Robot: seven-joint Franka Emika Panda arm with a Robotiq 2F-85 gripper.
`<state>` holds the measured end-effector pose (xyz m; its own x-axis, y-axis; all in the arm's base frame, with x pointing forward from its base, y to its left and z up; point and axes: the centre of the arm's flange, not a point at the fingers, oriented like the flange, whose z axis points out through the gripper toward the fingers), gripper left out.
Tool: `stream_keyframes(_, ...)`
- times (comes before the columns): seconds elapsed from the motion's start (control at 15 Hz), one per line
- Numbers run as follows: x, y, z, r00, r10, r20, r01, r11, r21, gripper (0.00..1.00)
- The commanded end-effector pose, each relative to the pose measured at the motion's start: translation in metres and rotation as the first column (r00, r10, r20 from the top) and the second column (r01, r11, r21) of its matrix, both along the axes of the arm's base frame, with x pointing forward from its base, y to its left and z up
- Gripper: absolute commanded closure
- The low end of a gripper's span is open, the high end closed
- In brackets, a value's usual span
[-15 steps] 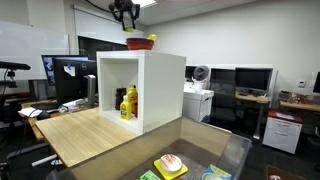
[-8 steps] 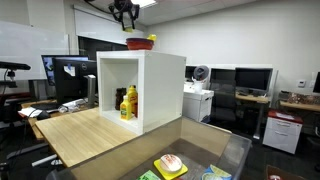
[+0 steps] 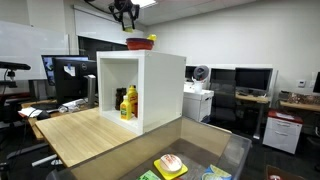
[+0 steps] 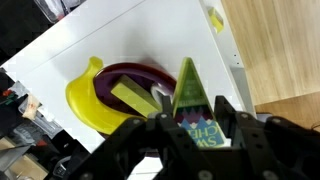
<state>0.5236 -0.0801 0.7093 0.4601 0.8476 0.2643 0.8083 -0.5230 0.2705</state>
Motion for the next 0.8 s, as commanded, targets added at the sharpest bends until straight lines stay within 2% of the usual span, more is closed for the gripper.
stream_keyframes(0.0,0.000,0.001,0.001,1.000,0.000,-0.001,0.000,1.000,0.002,0.78)
stream_keyframes(0.73,0.014,0.012,0.003,1.000,0.014,0.003,-0.014,1.000,-0.005,0.78)
